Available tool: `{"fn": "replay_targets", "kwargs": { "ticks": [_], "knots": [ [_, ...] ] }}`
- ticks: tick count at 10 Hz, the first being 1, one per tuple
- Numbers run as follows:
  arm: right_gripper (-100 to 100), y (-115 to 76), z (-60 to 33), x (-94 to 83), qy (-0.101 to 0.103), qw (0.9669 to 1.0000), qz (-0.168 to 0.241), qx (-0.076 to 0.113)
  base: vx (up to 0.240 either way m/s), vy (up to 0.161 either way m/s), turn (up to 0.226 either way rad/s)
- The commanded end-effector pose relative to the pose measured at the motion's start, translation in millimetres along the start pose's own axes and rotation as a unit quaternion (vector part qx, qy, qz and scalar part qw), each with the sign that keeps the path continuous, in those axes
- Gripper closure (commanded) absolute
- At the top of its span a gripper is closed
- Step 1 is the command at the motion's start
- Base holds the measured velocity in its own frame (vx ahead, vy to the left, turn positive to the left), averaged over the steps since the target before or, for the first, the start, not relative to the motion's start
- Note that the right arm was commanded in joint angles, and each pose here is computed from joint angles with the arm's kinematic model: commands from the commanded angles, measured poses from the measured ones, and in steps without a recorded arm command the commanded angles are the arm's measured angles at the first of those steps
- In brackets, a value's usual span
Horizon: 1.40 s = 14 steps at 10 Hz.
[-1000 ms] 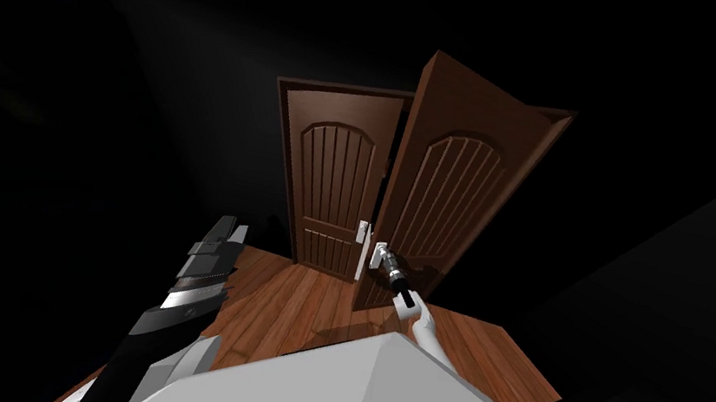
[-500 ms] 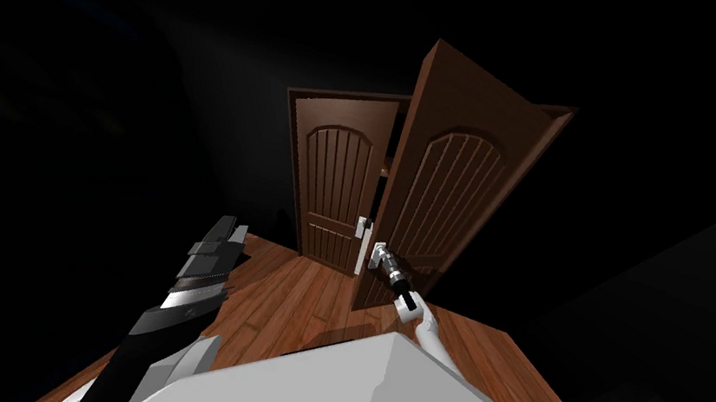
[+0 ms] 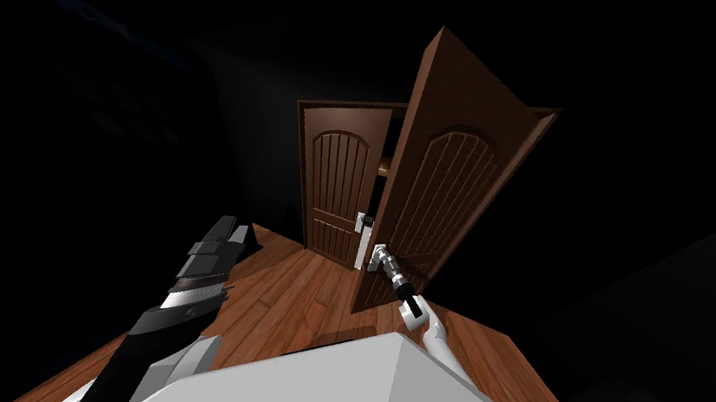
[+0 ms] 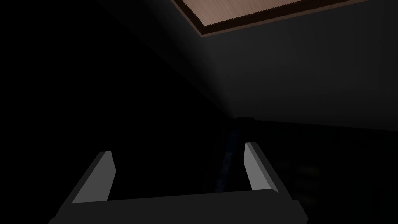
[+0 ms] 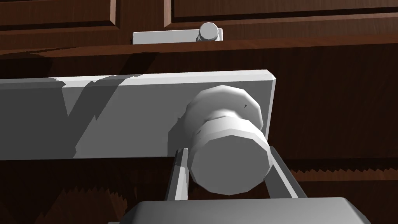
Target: Pull the door open
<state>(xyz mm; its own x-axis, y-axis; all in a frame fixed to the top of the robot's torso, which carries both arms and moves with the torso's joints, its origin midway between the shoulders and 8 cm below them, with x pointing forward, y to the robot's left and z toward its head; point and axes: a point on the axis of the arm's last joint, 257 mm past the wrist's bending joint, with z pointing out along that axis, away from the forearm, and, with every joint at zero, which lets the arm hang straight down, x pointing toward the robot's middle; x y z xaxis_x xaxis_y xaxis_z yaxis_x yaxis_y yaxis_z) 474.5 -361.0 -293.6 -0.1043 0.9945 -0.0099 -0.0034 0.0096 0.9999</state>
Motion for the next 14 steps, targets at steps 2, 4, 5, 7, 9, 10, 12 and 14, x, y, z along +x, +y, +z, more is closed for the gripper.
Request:
{"fn": "replay_targets", "kwargs": {
  "ticks": [2,4,5,7,9,10,12,14],
  "knots": [
    [100,-1.0,-3.7,3.2,0.008,1.0,0.001,0.002,-0.171,-0.095,0.057],
    [100,-3.9,-15.3,5.0,0.024,0.9997,0.002,0.003,-0.184,-0.115,0.144],
    [100,-3.6,-19.6,5.5,0.032,0.9995,0.002,0.002,-0.198,-0.087,0.134],
    [100,-3.1,-26.4,6.5,0.044,0.999,0.003,0.001,-0.187,-0.083,0.104],
    [100,-2.6,-35.0,8.0,0.059,0.9983,0.004,0.001,-0.187,-0.095,0.12],
    [100,-2.5,-38.5,8.7,0.065,0.9979,0.004,0.001,-0.185,-0.135,0.1],
    [100,-2.3,-38.6,5.0,0.063,0.998,0.002,0.002,-0.118,-0.084,0.054],
    [100,-3.9,-45.0,6.6,0.076,0.9971,0.003,0.003,-0.169,-0.089,0.14]
  ]
}}
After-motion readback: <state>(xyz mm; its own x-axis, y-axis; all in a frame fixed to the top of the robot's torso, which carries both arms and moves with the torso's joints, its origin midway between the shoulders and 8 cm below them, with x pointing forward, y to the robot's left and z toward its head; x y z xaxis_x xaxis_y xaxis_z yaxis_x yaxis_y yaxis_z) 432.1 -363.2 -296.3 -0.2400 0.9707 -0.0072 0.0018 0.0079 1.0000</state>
